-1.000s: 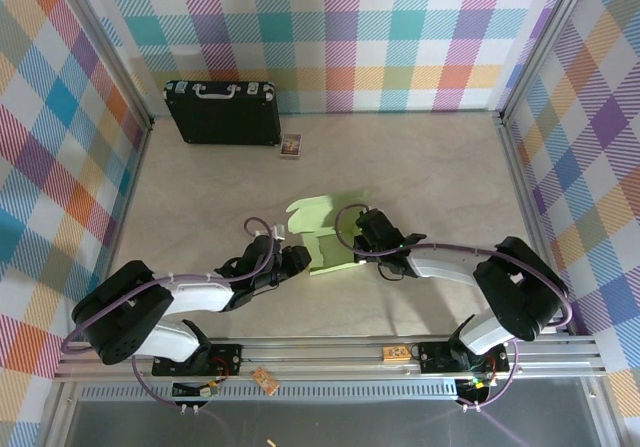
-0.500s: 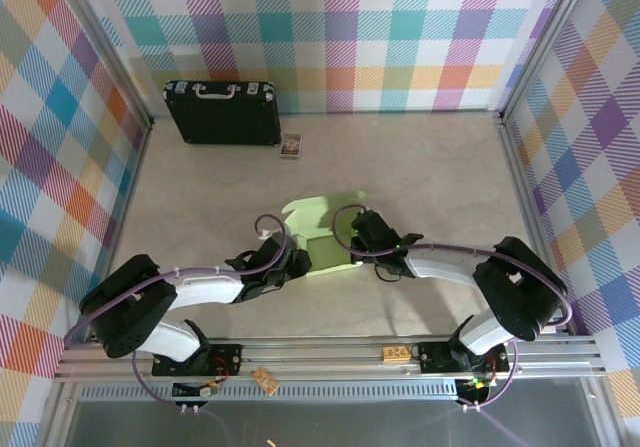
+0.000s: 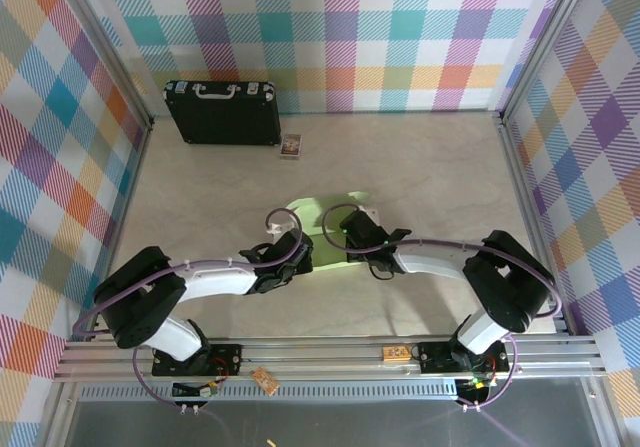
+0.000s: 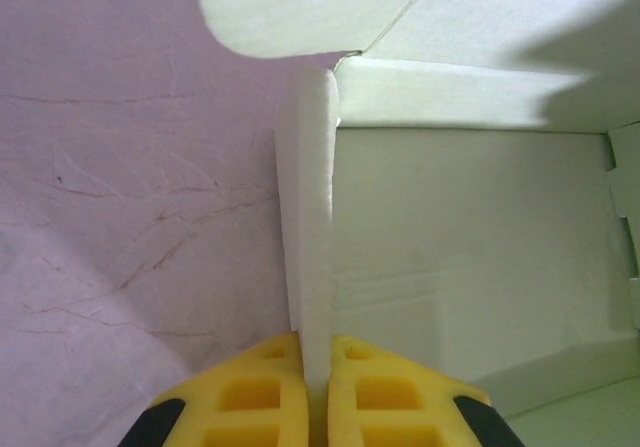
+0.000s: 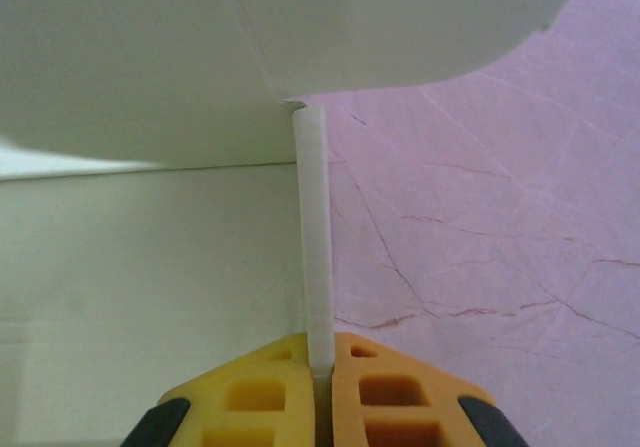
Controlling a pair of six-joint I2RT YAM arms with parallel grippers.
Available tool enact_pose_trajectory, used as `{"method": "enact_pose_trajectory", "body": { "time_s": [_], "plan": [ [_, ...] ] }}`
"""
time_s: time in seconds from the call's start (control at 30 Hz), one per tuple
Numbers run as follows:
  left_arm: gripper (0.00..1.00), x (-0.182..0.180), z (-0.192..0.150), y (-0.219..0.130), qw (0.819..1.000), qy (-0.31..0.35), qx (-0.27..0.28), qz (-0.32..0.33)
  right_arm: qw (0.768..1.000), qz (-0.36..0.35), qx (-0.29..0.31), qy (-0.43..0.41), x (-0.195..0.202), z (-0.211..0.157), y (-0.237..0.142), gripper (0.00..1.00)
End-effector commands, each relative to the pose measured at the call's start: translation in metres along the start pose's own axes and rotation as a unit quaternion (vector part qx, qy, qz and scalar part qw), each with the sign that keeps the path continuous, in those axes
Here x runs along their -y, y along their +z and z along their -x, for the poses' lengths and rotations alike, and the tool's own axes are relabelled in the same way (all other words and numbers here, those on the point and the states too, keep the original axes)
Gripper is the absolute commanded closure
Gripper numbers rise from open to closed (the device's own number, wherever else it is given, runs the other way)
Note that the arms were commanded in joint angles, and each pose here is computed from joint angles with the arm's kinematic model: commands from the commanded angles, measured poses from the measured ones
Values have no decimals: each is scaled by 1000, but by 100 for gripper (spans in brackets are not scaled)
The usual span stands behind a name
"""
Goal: Fold the paper box
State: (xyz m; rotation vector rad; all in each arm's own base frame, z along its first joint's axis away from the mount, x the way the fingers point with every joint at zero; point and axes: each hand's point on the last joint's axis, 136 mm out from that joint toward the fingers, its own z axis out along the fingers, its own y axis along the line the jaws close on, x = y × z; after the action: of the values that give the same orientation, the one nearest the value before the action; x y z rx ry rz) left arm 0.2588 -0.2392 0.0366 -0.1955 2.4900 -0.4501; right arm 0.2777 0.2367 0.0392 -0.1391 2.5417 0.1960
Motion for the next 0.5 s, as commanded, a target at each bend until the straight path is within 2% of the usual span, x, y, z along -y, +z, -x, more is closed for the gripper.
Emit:
{"method": "enact_pose_trajectory", "body": {
  "time_s": [0.0, 0.03, 0.2, 0.47],
  "plan": [
    [100, -15, -15, 3, 997, 45, -23, 52, 998, -38, -45, -33, 6, -24, 6, 99],
    [100, -14, -15, 3, 997, 49, -23, 55, 998, -41, -44, -36, 5, -24, 6, 99],
    [83, -2, -18, 6, 997, 51, -38, 40, 996, -47, -53, -45, -1, -25, 9, 100],
    [76, 7, -23, 11, 997, 51, -55, 28, 996, -43, -69, -34, -6, -32, 13, 99]
  ]
}}
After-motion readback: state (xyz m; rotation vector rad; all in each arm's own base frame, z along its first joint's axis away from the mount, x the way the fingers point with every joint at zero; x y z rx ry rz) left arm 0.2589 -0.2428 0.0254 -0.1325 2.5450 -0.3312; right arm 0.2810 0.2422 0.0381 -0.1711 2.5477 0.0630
